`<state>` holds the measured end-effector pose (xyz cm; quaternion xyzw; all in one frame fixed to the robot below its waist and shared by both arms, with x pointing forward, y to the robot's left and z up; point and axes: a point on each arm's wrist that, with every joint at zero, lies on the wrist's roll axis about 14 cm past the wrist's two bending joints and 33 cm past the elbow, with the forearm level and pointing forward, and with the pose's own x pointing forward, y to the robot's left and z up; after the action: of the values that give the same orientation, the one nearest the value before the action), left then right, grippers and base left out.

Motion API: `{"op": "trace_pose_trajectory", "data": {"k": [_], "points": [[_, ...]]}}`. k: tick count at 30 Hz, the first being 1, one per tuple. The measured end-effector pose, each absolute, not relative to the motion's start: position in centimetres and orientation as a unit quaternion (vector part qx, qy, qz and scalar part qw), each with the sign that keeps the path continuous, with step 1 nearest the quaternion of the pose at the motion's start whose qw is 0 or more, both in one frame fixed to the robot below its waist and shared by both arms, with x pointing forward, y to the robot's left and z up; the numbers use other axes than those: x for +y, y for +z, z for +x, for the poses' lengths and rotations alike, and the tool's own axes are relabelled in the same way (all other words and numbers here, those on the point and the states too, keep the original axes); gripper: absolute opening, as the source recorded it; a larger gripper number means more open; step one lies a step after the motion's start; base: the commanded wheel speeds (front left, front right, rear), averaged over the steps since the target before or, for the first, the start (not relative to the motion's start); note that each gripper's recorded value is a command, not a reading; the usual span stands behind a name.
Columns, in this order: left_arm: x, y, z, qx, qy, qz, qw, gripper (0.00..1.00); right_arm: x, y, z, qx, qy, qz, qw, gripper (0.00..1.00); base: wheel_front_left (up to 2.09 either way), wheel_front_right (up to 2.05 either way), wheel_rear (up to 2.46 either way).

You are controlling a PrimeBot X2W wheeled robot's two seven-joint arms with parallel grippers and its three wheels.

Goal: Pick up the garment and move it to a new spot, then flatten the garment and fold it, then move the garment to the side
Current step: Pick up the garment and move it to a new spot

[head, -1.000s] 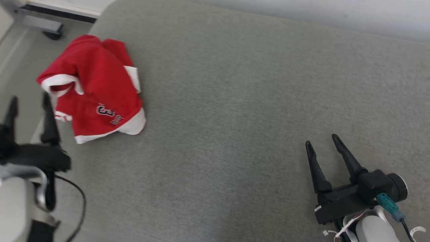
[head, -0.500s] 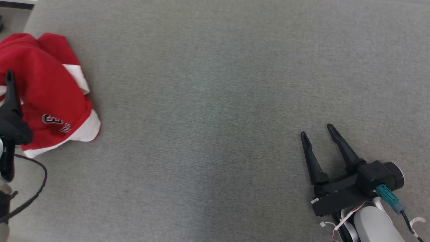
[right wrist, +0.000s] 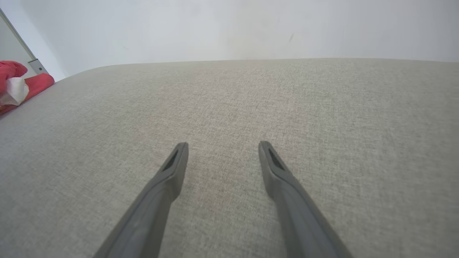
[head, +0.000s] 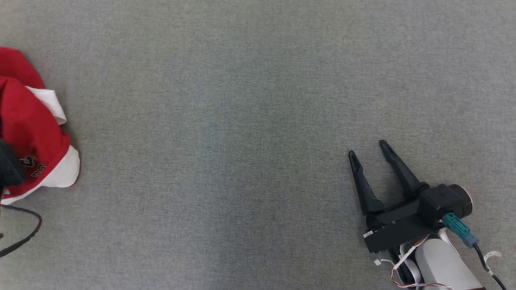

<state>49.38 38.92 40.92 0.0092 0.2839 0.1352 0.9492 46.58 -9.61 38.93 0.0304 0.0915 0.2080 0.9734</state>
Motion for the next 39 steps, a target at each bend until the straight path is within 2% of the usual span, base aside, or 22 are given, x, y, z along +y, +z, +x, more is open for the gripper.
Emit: {"op": "trace_pose_trajectory", "data": {"k": [5, 8, 13, 21, 30, 39], "points": [[39.0, 43.5, 50.8, 0.236, 0.123, 0.043, 0.963, 0.0, -9.9, 39.3, 46.4, 0.091, 0.198, 0.036, 0.975, 1.0, 0.0, 0.0, 0.0], [38.4, 48.1, 52.9, 0.161, 0.105, 0.073, 0.979, 0.0, -9.9, 39.7, 45.8, 0.092, 0.193, 0.041, 0.976, 1.0, 0.0, 0.0, 0.0], [34.0, 54.7, 55.2, 0.047, 0.043, 0.09, 0.994, 0.0, -9.5, 40.5, 44.6, 0.093, 0.186, 0.057, 0.976, 1.0, 0.0, 0.0, 0.0], [26.2, 61.2, 55.2, -0.059, -0.046, 0.059, 0.995, 0.0, -9.4, 43.8, 43.1, 0.061, 0.175, 0.072, 0.98, 1.0, 0.0, 0.0, 0.0], [13.9, 61.5, 53.5, -0.092, -0.167, -0.034, 0.981, 0.0, -12.4, 46.0, 40.8, 0.036, 0.121, 0.083, 0.989, 1.0, 0.0, 0.0, 0.0], [1.5, 61.2, 49.3, -0.095, -0.292, -0.112, 0.945, 0.0, -16.9, 46.8, 38.1, 0.022, 0.049, 0.089, 0.995, 1.0, 0.0, 0.0, 0.0]]}}
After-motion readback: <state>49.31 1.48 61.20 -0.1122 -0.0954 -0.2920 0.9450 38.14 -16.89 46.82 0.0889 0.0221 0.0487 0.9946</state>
